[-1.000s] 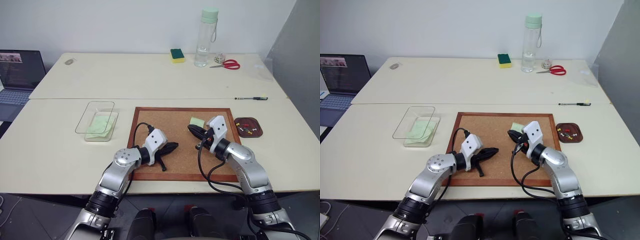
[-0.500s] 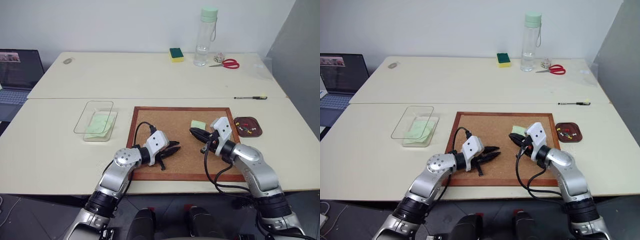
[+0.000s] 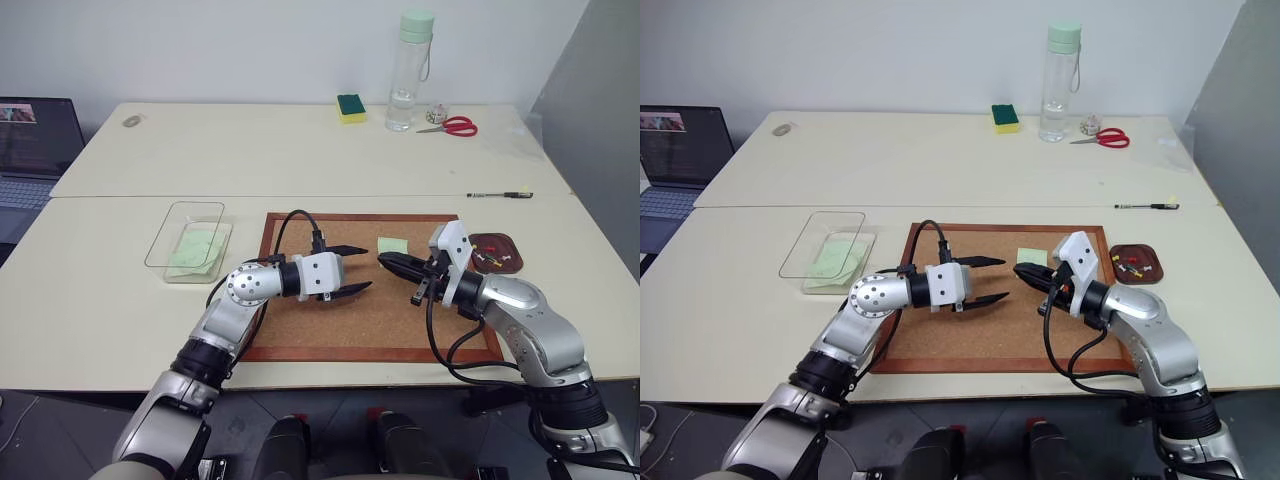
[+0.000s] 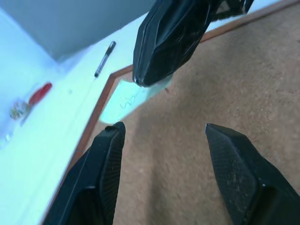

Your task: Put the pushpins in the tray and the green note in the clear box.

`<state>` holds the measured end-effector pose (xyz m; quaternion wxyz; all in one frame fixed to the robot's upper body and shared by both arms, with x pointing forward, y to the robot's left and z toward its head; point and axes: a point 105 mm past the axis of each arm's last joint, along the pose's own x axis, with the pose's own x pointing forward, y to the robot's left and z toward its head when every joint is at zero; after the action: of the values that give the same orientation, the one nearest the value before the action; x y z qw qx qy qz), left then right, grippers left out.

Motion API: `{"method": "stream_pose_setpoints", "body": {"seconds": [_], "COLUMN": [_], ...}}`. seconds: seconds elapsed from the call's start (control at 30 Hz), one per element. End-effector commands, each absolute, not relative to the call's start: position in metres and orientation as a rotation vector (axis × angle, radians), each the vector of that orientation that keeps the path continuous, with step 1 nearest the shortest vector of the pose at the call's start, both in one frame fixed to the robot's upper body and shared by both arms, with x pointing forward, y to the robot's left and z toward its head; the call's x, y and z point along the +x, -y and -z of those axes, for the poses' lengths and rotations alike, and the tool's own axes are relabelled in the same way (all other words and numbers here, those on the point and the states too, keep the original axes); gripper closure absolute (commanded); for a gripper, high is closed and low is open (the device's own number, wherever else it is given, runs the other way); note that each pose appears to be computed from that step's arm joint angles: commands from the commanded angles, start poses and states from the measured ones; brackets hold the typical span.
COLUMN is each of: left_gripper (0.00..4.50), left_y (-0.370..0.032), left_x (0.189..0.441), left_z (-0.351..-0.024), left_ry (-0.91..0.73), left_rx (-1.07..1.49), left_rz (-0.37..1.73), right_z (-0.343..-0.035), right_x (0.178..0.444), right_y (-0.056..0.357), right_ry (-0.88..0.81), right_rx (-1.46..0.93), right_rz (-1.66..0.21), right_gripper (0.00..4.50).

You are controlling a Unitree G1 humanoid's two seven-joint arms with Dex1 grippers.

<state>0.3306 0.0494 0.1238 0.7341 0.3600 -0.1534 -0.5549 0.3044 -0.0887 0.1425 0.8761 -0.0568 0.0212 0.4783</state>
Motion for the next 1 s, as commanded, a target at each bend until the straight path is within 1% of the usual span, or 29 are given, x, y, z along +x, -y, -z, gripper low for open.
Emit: {"method": "stream_pose_setpoints", "body": {"seconds": [0.03,0.13,0.57,0.6,0.63,0.83,0.9,1.0], "left_gripper": [1.64,1.64,1.64,1.99,2.06,3.17,3.66,4.1], "left_y": [-0.046,-0.044,-0.038,-0.038,-0.038,-0.039,-0.039,-0.039], "left_x": [0.335,0.338,0.334,0.333,0.333,0.332,0.331,0.331], "left_z": [-0.138,-0.141,-0.136,-0.137,-0.137,-0.136,-0.135,-0.135], "left_ry": [0.48,0.523,0.587,0.594,0.6,0.596,0.596,0.596], "left_rx": [0.909,0.939,0.994,0.994,0.993,0.996,0.996,0.997], "left_rz": [1.183,1.167,1.199,1.201,1.203,1.214,1.216,1.218], "right_z": [-0.156,-0.155,-0.152,-0.152,-0.151,-0.151,-0.152,-0.153], "right_x": [0.297,0.295,0.286,0.286,0.286,0.287,0.287,0.289], "right_y": [0.078,0.076,0.065,0.065,0.065,0.065,0.065,0.066], "right_ry": [-0.001,-0.005,-0.032,-0.033,-0.034,-0.034,-0.033,-0.031], "right_rx": [-0.124,-0.117,-0.094,-0.094,-0.094,-0.091,-0.089,-0.086], "right_rz": [-1.051,-1.06,-1.112,-1.112,-1.113,-1.111,-1.11,-1.104], "right_gripper": [4.5,4.5,4.5,4.5,4.5,4.5,4.5,4.5]}}
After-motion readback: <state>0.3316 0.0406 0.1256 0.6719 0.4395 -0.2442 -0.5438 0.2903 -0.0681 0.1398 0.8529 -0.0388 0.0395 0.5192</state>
